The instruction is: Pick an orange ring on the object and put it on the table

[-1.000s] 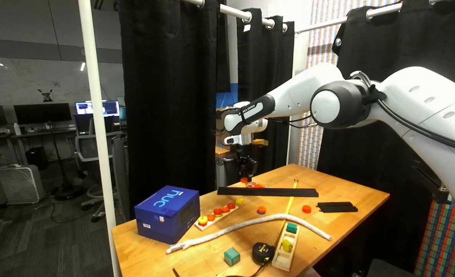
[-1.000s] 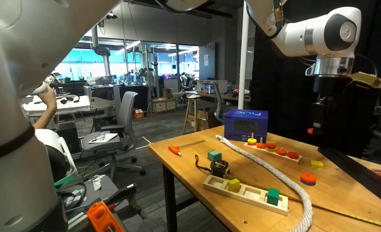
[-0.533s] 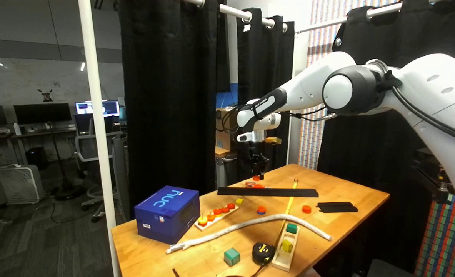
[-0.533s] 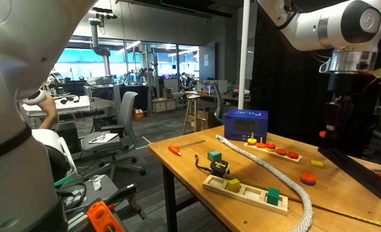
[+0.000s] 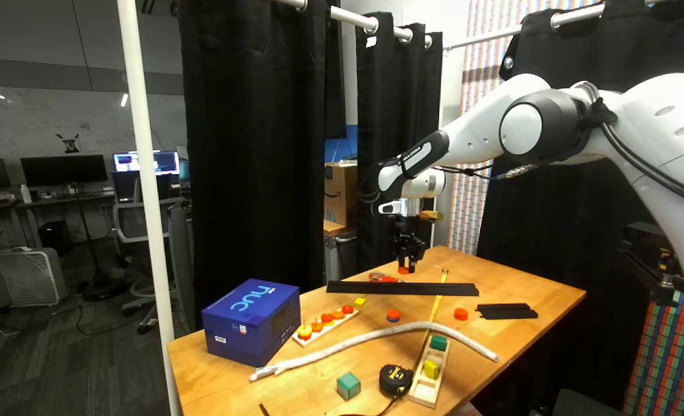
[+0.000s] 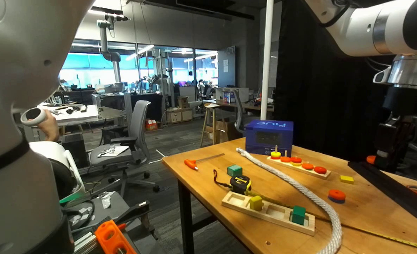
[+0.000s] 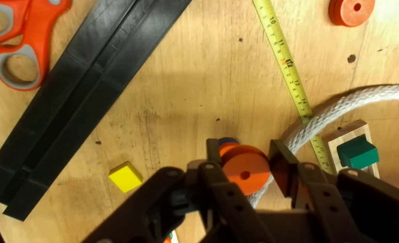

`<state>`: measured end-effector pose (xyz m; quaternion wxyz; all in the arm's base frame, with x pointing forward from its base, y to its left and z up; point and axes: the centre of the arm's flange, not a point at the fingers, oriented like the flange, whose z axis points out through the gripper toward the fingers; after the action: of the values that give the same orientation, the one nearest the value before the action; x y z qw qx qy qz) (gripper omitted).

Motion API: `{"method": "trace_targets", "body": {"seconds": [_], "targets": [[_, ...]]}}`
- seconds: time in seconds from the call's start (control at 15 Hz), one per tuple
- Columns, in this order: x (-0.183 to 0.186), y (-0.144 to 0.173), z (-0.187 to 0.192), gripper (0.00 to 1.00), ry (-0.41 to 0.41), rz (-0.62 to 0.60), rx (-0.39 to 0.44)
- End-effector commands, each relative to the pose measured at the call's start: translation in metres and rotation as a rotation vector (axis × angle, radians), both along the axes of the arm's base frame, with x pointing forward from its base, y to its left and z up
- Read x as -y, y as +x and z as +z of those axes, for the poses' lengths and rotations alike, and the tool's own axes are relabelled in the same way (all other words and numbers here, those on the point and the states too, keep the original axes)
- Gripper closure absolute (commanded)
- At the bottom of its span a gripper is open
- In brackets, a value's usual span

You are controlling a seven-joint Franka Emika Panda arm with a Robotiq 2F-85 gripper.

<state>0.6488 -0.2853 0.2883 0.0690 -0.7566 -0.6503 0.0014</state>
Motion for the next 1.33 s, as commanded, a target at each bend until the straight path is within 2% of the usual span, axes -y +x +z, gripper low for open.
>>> {"method": "trace_targets", "body": {"seconds": [0.0, 0.73, 1.27], "targets": [[0.005, -0.029, -0.004, 0.83, 0.022, 0.006, 0.022], [0.013, -0.062, -0.053, 0.83, 0.008, 0.0, 0.0], [0.019, -0.054, -0.077, 0.83, 0.024, 0.016, -0.019]]}}
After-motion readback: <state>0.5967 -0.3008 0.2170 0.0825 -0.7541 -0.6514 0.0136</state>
